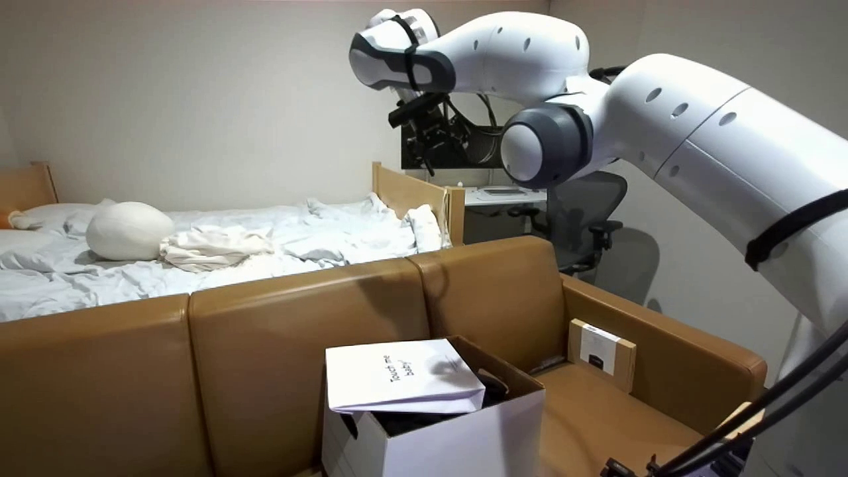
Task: Put the white paper bag in the box
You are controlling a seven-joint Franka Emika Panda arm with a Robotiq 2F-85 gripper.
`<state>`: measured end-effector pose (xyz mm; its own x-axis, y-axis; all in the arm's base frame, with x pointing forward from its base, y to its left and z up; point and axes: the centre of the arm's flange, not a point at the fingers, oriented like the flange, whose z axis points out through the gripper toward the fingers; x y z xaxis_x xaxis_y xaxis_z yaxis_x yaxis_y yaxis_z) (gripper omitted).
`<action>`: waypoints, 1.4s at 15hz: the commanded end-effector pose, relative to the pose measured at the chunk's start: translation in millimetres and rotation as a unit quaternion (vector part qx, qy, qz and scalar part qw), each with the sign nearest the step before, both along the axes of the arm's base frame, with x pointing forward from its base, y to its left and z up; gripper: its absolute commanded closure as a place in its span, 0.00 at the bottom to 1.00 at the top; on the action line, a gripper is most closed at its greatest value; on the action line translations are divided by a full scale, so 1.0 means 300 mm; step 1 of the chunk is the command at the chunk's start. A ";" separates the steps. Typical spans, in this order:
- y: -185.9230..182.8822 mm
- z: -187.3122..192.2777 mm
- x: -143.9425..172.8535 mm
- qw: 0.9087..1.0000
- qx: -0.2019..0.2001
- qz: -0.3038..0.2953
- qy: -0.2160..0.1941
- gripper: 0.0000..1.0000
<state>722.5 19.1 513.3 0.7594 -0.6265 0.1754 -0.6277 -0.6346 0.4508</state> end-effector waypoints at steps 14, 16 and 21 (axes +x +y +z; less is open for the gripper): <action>-1.310 0.041 -0.313 0.948 0.123 0.288 0.059 0.00; -1.479 0.006 -0.402 0.947 0.177 0.263 0.053 0.00; -1.846 -0.156 -0.743 0.962 0.244 0.105 0.063 0.00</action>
<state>553.5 -493.3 493.8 0.9284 -0.3286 -0.1736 -0.3030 -0.9397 0.1586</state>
